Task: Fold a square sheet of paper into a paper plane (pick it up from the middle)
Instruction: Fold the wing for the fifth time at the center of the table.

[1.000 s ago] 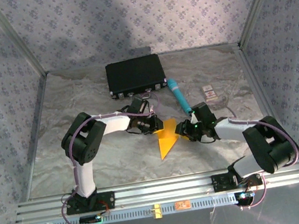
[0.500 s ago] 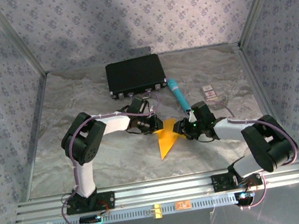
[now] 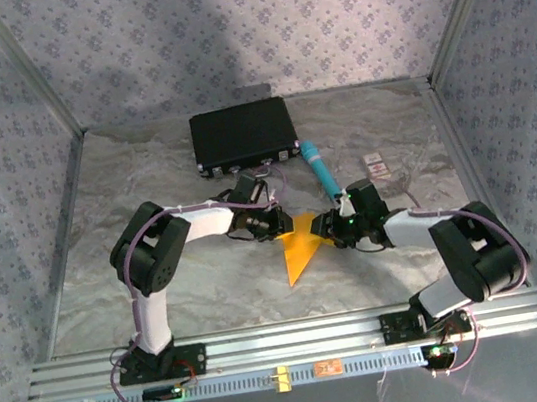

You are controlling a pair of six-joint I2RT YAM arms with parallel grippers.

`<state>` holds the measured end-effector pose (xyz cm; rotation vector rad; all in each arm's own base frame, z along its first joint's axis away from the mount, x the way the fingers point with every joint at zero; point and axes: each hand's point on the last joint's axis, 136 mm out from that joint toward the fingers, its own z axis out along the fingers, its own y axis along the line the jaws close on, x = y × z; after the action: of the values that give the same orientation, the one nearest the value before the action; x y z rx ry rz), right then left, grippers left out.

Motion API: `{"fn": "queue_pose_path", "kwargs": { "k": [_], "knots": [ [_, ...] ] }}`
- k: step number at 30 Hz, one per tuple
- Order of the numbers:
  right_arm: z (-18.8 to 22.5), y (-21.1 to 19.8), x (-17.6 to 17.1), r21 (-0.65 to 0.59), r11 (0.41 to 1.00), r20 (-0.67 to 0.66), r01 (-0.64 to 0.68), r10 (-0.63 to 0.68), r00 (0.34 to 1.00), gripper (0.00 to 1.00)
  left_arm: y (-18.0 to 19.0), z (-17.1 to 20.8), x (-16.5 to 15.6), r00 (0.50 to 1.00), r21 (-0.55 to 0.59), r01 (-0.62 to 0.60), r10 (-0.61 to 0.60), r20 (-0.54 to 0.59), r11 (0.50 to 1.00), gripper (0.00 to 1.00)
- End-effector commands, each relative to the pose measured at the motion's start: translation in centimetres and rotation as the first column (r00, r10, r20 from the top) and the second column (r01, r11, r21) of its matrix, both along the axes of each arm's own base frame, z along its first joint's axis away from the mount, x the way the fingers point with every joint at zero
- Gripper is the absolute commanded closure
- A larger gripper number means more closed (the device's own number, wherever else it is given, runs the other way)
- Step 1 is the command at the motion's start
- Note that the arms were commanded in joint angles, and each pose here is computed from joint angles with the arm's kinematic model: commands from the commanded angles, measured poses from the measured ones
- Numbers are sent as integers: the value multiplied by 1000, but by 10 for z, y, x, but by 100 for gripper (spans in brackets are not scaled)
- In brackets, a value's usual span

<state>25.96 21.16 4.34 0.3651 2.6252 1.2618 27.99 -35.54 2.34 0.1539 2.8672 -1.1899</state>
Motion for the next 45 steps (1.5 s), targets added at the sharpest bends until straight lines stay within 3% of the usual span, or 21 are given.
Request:
{"fn": "queue_pose_path", "kwargs": {
  "k": [1, 21, 45],
  "knots": [
    [11, 6, 8, 31, 999, 48, -40, 38, 998, 61, 13, -15, -6, 999, 52, -9, 11, -35, 999, 83],
    [6, 13, 12, 39, 994, 50, -98, 96, 994, 64, 13, -12, -7, 999, 46, -10, 12, -29, 999, 83],
    [-6, 12, 14, 32, 991, 27, -132, 132, 991, 80, 10, -5, -5, 1000, 23, -9, 9, -20, 1000, 82]
  ]
}}
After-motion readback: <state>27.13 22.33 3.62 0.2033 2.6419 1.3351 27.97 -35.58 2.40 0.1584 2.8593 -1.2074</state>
